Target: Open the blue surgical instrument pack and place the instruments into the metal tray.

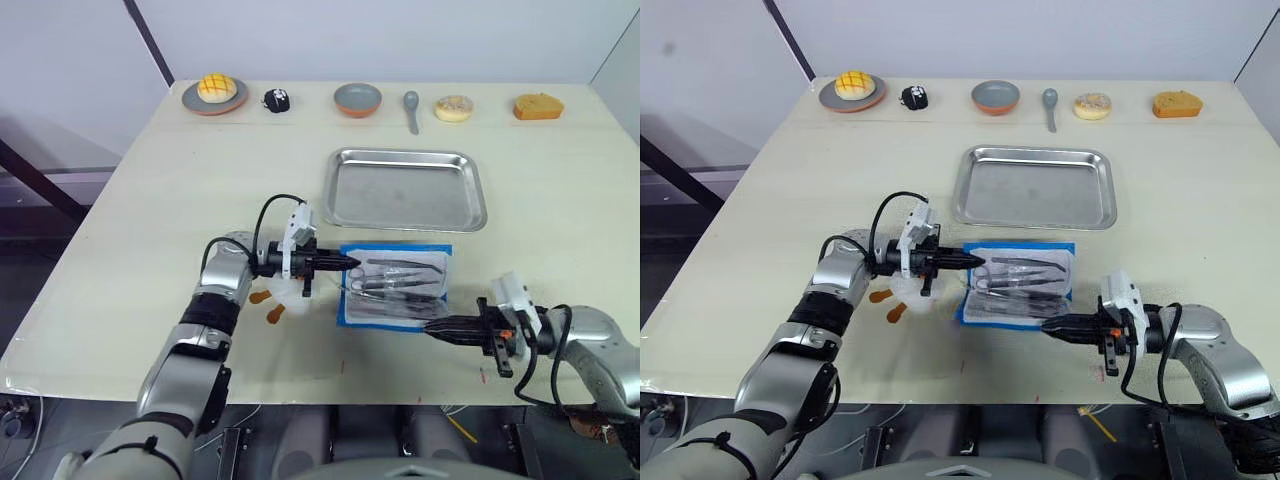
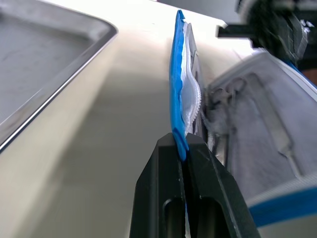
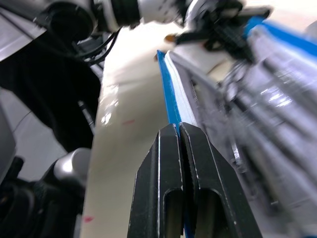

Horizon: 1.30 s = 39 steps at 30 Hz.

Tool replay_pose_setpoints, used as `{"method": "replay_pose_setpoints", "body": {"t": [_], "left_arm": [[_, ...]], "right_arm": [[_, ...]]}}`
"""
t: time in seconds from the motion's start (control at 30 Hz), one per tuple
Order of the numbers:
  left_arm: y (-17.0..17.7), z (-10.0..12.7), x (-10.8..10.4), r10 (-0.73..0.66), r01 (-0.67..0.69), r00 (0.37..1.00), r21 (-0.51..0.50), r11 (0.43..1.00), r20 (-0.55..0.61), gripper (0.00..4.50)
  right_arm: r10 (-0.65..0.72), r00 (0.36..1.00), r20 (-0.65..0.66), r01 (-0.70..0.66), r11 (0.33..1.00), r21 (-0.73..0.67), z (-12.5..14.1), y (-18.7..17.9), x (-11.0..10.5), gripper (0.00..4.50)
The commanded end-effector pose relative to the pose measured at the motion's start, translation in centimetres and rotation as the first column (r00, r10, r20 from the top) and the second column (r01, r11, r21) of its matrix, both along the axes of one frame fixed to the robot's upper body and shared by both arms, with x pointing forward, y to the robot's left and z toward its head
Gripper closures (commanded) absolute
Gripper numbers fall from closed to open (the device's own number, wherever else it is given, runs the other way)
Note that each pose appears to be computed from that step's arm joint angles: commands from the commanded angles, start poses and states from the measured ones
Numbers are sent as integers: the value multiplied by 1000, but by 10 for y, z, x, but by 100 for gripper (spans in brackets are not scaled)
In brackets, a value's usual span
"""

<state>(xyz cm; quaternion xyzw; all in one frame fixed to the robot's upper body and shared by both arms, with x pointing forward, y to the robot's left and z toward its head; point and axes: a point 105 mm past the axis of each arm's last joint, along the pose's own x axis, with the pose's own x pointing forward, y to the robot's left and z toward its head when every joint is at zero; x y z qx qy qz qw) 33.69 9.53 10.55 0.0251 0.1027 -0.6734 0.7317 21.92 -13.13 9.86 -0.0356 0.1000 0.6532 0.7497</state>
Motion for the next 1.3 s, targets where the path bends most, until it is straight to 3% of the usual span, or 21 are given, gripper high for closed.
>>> {"method": "replay_pose_setpoints", "body": {"t": [0.03, 0.27, 0.43, 1.03, 1.3], "left_arm": [[-5, -6, 4, 32, -31, 998, 8, 999, -53, 450], [-6, -25, 19, 100, -89, 991, 115, 989, -89, 450], [-10, -28, 22, 55, -44, 996, 157, 987, -65, 450], [-13, -28, 26, 29, -15, 996, 164, 986, -83, 450], [-11, -32, 24, 21, -8, 997, 185, 983, -70, 450]], "right_arm": [[-4, 1000, 14, 4, 1000, -23, -9, 1, 0, 441], [-15, 1000, -15, 15, 999, -47, -26, 0, 0, 441], [-21, 999, -26, 19, 997, -80, -37, -2, 0, 441], [-64, 998, -22, 62, 995, -76, -44, -7, 4, 441], [-143, 989, -38, 138, 985, -102, -47, -22, 10, 441]]}}
